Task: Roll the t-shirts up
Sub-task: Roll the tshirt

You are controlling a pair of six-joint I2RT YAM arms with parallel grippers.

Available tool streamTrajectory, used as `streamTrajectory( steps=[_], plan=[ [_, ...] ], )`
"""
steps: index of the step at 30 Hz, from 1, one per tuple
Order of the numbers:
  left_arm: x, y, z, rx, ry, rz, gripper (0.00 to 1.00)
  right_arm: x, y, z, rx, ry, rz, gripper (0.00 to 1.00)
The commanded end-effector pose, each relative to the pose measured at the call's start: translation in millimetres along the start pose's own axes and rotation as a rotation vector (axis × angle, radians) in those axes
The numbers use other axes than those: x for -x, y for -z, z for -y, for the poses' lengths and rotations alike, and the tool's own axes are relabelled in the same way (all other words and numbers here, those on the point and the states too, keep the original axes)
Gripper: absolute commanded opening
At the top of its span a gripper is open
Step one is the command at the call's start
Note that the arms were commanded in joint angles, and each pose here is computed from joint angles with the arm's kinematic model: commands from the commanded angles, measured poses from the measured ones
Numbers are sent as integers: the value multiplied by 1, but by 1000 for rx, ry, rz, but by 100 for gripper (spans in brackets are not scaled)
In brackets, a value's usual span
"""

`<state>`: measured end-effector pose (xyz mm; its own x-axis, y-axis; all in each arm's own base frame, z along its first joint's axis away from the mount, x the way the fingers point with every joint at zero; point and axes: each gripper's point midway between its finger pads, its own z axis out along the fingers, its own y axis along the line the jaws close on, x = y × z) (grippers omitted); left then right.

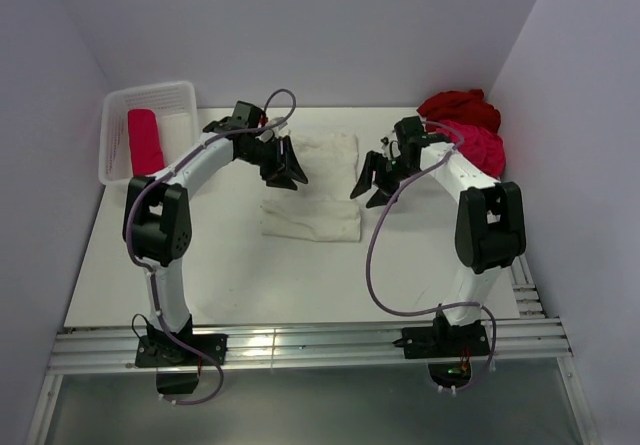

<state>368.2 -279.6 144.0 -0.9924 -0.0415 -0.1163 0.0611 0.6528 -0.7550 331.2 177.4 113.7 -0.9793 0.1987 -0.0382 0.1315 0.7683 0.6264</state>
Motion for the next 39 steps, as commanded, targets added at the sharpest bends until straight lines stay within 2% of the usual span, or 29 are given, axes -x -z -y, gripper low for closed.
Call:
streamTrajectory(
  steps=[1,2,3,5,6,9,14,19,26,30,35,39],
  plan=[
    [0,19,7,-23,-6,50,51,9,-13,-7,37,27,33,63],
    [-2,21,4,-28,-3,54,51,7,-17,-8,49,20,18,60],
    [-4,23,2,-33,4,53,51,7,-21,-13,85,21,8,49],
    [-9,28,-8,-42,9,55,51,5,-26,-21,117,4,-3,35],
    [-16,27,-16,-39,17,44,51,7,-29,-25,138,8,0,23],
    [-20,35,-27,-45,27,56,51,4,-42,-33,143,4,-31,6],
    [-35,37,-54,-19,45,60,51,6,-69,-32,99,-34,-34,4],
    [-47,26,-72,-9,47,40,50,12,-90,4,-13,-133,-43,0],
    [-49,6,-120,145,95,31,49,20,-99,42,100,-366,-7,0],
    [-53,-10,-144,204,140,-5,44,25,-102,43,123,-384,-1,0],
    [-59,-22,-171,326,174,-39,43,26,-102,39,135,-381,-11,0],
    [-55,-22,-176,376,194,-28,44,26,-99,39,109,-363,-14,0]
  ],
)
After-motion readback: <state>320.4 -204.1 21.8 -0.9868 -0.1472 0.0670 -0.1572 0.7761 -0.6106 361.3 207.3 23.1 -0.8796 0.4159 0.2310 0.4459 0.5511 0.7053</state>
